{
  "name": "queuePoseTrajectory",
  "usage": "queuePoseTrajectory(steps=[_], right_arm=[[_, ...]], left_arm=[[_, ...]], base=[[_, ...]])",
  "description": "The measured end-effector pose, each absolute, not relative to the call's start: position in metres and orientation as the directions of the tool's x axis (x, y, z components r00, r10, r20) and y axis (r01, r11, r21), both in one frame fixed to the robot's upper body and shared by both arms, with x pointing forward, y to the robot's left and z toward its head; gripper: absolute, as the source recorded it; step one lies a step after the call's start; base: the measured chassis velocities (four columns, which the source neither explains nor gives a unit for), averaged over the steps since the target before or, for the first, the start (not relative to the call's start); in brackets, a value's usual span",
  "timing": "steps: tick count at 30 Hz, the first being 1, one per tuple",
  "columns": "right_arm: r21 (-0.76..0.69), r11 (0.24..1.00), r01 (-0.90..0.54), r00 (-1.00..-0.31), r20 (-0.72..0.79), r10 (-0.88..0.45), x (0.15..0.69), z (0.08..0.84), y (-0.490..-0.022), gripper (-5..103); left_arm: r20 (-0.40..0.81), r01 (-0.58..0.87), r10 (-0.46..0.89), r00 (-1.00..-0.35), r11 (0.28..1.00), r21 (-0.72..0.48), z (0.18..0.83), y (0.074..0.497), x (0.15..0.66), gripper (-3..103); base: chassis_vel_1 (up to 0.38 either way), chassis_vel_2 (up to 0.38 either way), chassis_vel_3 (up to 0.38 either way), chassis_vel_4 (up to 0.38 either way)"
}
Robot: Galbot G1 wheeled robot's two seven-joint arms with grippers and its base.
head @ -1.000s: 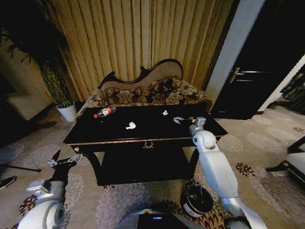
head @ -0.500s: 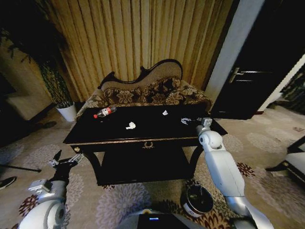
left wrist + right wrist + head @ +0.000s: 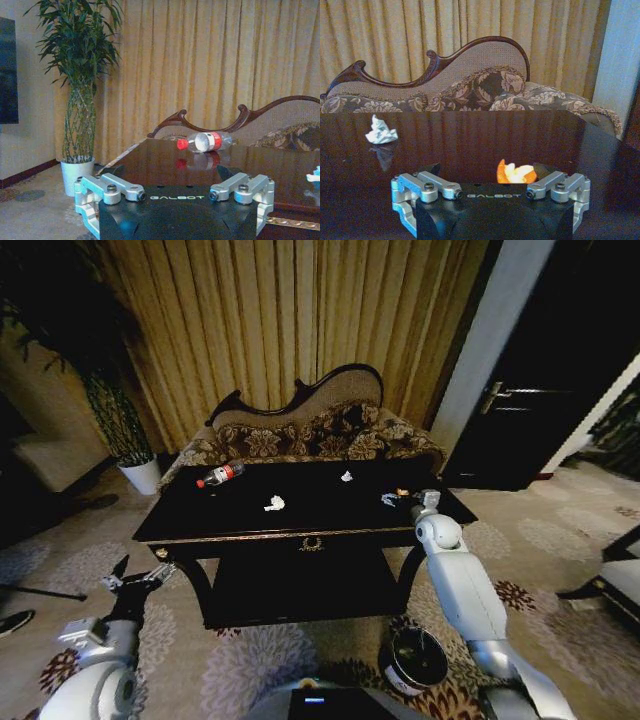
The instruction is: Move to the front of the table and place the trash on the table into the trash bin.
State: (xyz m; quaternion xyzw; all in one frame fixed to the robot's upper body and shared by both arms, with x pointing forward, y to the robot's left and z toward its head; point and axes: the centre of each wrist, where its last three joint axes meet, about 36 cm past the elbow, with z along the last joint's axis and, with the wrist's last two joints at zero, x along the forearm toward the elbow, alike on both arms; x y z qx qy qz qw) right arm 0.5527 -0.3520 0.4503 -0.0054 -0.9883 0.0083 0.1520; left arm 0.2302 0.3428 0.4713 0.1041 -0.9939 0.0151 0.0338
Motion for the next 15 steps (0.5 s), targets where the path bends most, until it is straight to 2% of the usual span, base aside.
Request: queuePoseTrajectory(steps=[15], right_arm=[[-0.03, 0.999, 0.035, -0.949, 0.311, 0.043, 0.549, 0.443, -0.363, 100]], left_arm=[[0.065, -0.209, -0.207, -0.976, 0.978, -0.024, 0.47, 0.343, 0.23, 100]], base=[[0.0, 0.0, 0.0, 0.0]])
